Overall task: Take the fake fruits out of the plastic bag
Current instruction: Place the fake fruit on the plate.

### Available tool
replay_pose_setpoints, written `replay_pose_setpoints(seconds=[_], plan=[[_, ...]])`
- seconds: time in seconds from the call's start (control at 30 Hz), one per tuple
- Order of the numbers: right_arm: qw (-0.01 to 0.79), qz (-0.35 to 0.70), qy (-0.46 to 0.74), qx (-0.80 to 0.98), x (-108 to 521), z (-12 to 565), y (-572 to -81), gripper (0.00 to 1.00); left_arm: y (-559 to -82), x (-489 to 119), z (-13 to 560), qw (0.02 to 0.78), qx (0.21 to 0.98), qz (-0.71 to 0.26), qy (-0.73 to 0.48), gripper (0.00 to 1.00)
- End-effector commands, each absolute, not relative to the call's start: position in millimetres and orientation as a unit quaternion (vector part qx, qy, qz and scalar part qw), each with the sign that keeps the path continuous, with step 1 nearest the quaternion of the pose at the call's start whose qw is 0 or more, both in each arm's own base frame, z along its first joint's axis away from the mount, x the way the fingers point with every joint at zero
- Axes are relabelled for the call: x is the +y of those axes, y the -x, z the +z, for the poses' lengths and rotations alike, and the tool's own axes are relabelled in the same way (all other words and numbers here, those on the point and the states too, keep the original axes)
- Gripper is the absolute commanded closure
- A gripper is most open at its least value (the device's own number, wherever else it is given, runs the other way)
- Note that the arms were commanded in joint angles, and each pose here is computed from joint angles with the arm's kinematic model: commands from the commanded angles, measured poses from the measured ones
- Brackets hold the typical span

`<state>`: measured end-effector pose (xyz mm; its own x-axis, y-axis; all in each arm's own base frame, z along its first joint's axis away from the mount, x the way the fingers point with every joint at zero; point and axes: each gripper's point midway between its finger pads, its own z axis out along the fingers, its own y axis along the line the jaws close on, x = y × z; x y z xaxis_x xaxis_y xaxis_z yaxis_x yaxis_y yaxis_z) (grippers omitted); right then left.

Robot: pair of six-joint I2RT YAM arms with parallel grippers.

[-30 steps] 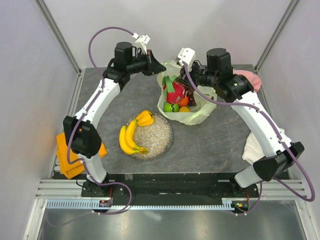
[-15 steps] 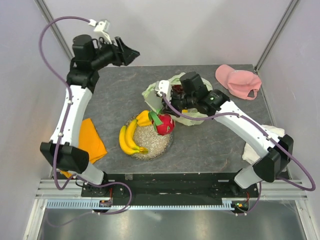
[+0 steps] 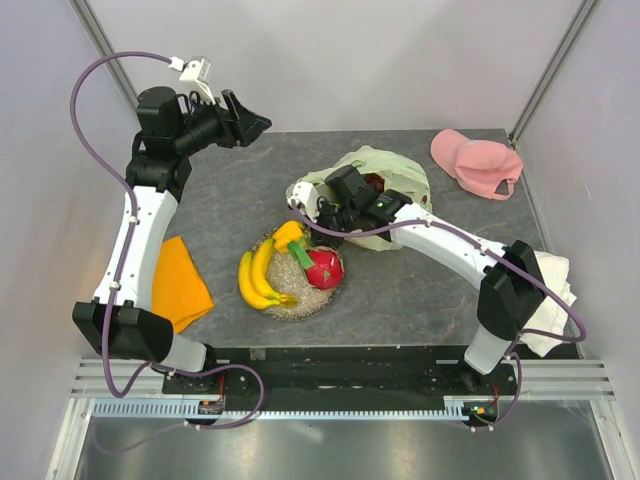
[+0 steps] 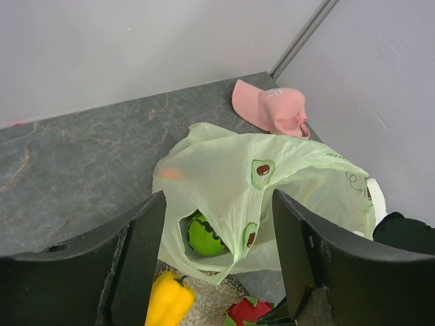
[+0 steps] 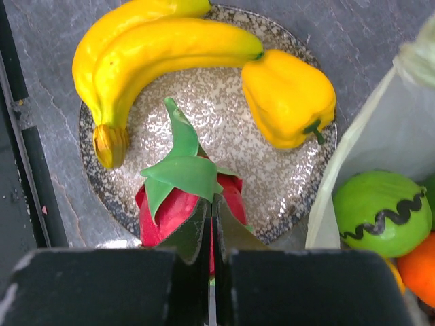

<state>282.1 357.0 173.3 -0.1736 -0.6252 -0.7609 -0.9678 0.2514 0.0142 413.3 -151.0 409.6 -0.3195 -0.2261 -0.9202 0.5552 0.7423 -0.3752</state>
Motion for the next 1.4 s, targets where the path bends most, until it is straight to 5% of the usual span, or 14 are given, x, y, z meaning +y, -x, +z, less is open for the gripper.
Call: replay_pose_setpoints(seconds=[0.0,0.37,1.37], plan=[[0.329,0.271,0.561,0.709,388.5,170.6,-279.8,1.0,-399.7,-147.4,426.7,0.593,0.719,-0.342,-0.121,0.3],[0.301,0.301,0.565,0.707,438.5,147.8,-266.7,0.99,-396.8,-145.5,422.3,0.588,0.722,-0.345,-0.118,0.3],[0.355,0.352,0.535,0.681,482.2,202.4,-282.1,0.96,-409.7,-152.5,406.2,0.566,0.728,-0.372,-0.106,0.31]])
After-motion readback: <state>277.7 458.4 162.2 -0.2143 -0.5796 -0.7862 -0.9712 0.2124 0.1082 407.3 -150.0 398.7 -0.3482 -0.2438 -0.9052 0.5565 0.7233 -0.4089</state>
